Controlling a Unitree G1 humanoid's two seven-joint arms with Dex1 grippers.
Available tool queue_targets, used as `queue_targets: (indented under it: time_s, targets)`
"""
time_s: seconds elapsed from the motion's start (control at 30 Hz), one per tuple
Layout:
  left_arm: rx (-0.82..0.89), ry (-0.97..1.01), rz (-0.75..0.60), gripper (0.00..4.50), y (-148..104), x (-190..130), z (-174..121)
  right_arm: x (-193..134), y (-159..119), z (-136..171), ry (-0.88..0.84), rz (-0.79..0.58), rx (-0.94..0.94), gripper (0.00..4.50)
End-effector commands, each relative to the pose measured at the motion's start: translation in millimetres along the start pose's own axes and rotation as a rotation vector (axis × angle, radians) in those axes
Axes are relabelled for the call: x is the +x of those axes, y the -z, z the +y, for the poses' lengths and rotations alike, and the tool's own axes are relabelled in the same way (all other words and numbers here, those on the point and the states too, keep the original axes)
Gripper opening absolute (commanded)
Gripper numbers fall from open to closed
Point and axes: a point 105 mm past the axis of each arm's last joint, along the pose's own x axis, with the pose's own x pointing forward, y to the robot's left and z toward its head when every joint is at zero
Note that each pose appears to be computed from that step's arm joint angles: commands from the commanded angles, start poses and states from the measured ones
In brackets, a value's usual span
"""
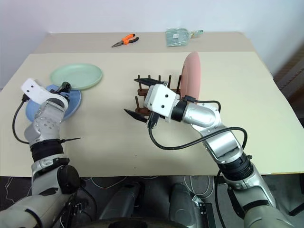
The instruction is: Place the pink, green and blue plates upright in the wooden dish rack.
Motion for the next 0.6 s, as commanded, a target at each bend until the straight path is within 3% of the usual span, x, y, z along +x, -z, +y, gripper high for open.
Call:
queue_targets:
  time_s: [0.03,0.13,0.17,0.4,0.5,0.6]
  targets:
    - [-0.074,-0.009,-0.029,1.68,-13,3,3,1,-10,-1,0.021,-0.034,-0.023,4.50]
    - [-0.127,-0.013,-0.033,0.21,-15,4,4,-1,-10,-3,0.043,-0.031,-0.027,4.50]
    - [-0.132,-0.013,-0.033,0.05,-15,4,4,-1,-10,-3,0.049,-0.029,-0.028,4.50]
    - [-0.145,0.087,-0.098,0.05,-27,-2,-15,-4,-11,-6,0.069,-0.021,-0.051,4.50]
    - [-0.089,0.202,-0.150,0.05,-36,-13,-41,-3,-10,-13,0.075,-0.010,-0.073,4.50]
    - [0.077,0.372,-0.203,0.05,-37,-37,-86,-1,-11,-17,0.049,0.010,-0.103,4.50]
